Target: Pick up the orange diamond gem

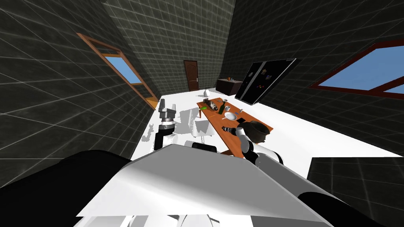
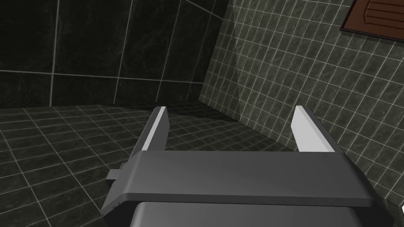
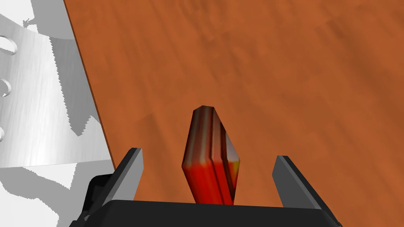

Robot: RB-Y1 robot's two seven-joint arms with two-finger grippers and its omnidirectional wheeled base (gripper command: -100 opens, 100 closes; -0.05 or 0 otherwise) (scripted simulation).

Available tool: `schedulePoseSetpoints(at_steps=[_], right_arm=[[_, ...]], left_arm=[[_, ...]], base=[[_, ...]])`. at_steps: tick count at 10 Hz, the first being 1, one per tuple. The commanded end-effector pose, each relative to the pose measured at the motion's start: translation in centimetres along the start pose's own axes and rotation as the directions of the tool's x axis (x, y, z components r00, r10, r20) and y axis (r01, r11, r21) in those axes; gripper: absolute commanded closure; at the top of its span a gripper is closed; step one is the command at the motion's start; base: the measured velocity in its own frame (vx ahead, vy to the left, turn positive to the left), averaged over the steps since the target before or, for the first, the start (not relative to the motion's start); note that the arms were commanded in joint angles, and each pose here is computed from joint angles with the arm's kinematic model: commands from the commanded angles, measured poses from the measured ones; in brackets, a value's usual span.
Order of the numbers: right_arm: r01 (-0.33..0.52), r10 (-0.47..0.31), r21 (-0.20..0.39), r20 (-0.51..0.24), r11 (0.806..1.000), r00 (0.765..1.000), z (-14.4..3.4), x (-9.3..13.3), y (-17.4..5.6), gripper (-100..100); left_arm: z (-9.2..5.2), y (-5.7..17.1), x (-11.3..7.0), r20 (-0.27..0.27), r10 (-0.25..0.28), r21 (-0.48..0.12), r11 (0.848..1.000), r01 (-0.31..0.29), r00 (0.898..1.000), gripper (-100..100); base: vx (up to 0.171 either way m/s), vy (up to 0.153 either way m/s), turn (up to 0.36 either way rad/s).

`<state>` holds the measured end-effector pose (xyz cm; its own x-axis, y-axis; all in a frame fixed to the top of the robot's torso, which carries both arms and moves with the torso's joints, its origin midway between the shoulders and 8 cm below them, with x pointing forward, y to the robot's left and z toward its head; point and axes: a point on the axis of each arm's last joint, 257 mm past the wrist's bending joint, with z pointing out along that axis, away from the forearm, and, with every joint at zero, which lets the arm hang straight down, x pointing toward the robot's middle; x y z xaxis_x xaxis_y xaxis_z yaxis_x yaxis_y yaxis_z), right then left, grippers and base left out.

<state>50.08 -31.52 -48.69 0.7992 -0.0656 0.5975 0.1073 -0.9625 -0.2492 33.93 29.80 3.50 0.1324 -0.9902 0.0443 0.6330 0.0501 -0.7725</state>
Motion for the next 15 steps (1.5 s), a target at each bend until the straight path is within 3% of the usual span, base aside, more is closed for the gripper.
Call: schedulePoseSetpoints(at_steps=[1,2,3,7,11,15], right_arm=[[-0.039,0.039,-0.032,-0.015,0.999,0.999,-0.1,-0.1,1.1,-100],[-0.046,0.046,-0.027,0.007,0.999,0.999,0.0,-1.3,0.9,-100],[-0.039,0.039,-0.032,-0.015,0.999,0.999,-0.1,-0.1,1.1,-100],[-0.063,0.061,-0.05,-0.024,0.997,0.998,-0.2,-0.2,1.7,-100],[-0.155,0.149,-0.118,-0.063,0.981,0.987,-0.4,-0.5,3.9,-100],[-0.178,0.17,-0.134,-0.074,0.975,0.983,-0.4,-0.6,4.5,-100]], left_arm=[[0.0,0.0,0.0,0.0,0.0,0.0,1.0,0.0,1.0,0],[0.0,0.0,0.0,0.0,0.0,0.0,1.0,0.0,1.0,0],[0.0,0.0,0.0,0.0,0.0,0.0,1.0,0.0,1.0,0],[0.0,0.0,0.0,0.0,0.0,0.0,1.0,0.0,1.0,0],[0.0,0.0,0.0,0.0,0.0,0.0,1.0,0.0,1.0,0],[0.0,0.0,0.0,0.0,0.0,0.0,1.0,0.0,1.0,0]], base=[[-0.086,-0.095,0.327],[-0.061,-0.066,0.094],[-0.02,-0.023,-0.04],[-0.016,-0.018,0.078],[-0.058,-0.068,0.243],[-0.055,-0.039,0.134]])
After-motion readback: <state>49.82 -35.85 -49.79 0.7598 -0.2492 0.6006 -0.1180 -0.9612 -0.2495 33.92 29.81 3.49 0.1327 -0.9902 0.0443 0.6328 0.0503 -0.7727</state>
